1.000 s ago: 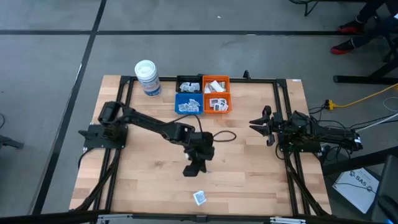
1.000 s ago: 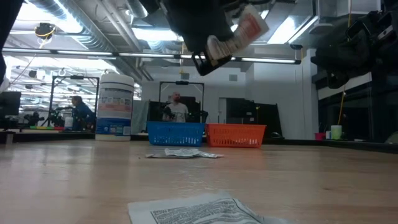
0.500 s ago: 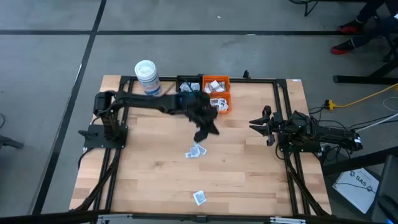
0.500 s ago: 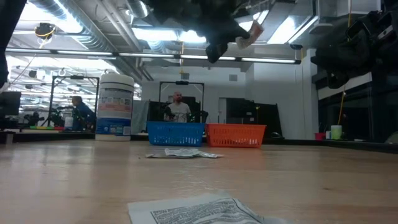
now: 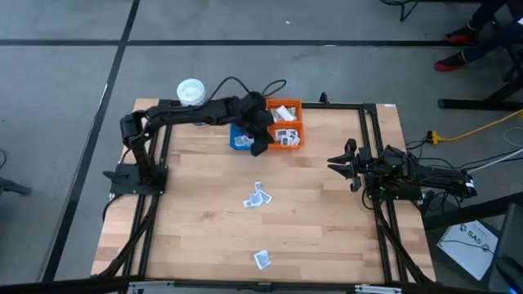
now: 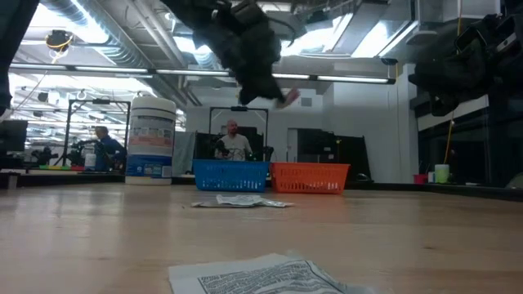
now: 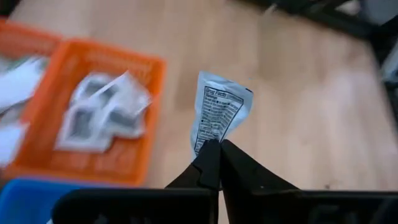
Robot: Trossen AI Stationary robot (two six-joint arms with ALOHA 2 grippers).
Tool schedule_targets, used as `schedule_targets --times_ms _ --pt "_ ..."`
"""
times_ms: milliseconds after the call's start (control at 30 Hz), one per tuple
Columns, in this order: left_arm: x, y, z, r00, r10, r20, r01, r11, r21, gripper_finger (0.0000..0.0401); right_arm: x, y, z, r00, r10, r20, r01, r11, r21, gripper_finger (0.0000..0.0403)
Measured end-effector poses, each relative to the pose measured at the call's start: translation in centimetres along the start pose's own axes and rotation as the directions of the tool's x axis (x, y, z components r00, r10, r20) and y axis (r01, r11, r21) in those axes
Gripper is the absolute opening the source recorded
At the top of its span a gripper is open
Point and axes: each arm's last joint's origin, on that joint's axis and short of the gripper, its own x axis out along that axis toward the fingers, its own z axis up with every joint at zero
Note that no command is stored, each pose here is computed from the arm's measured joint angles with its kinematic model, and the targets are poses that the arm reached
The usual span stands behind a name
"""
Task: Pick & Place First Aid Supplies
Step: Put the ointment pack into the blue bin, then put the towelette pack into the bottom orange bin
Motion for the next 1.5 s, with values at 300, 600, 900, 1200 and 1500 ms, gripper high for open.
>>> schedule_targets --times_ms 300,600,900,1200,1500 --pt "-1.5 2.9 -2.0 0.957 0.219 -0.192 -0.223 0.975 -0.003 0.0001 0.0 0.0 0.0 1.0 0.0 0.0 0.0 1.0 0.0 0.01" --pt "-2.1 4.6 -2.9 0.884 0.371 -0.284 -0.388 0.922 -0.005 0.0001 0.0 0.0 0.0 1.0 0.0 0.0 0.0 1.0 0.0 0.01" --pt "-1.0 5.1 -4.0 0.869 0.331 -0.368 -0.362 0.932 -0.018 0.0007 0.0 0.0 0.0 1.0 0.0 0.0 0.0 1.0 0.0 0.01" --pt "-0.8 5.4 -4.6 0.829 0.364 -0.424 -0.349 0.93 0.117 0.0028 0.0 0.0 0.0 1.0 0.0 0.0 0.0 1.0 0.0 0.01" --pt "-0.9 5.5 -4.7 0.832 0.349 -0.431 -0.329 0.936 0.123 0.0117 0.0 0.0 0.0 1.0 0.0 0.0 0.0 1.0 0.0 0.01"
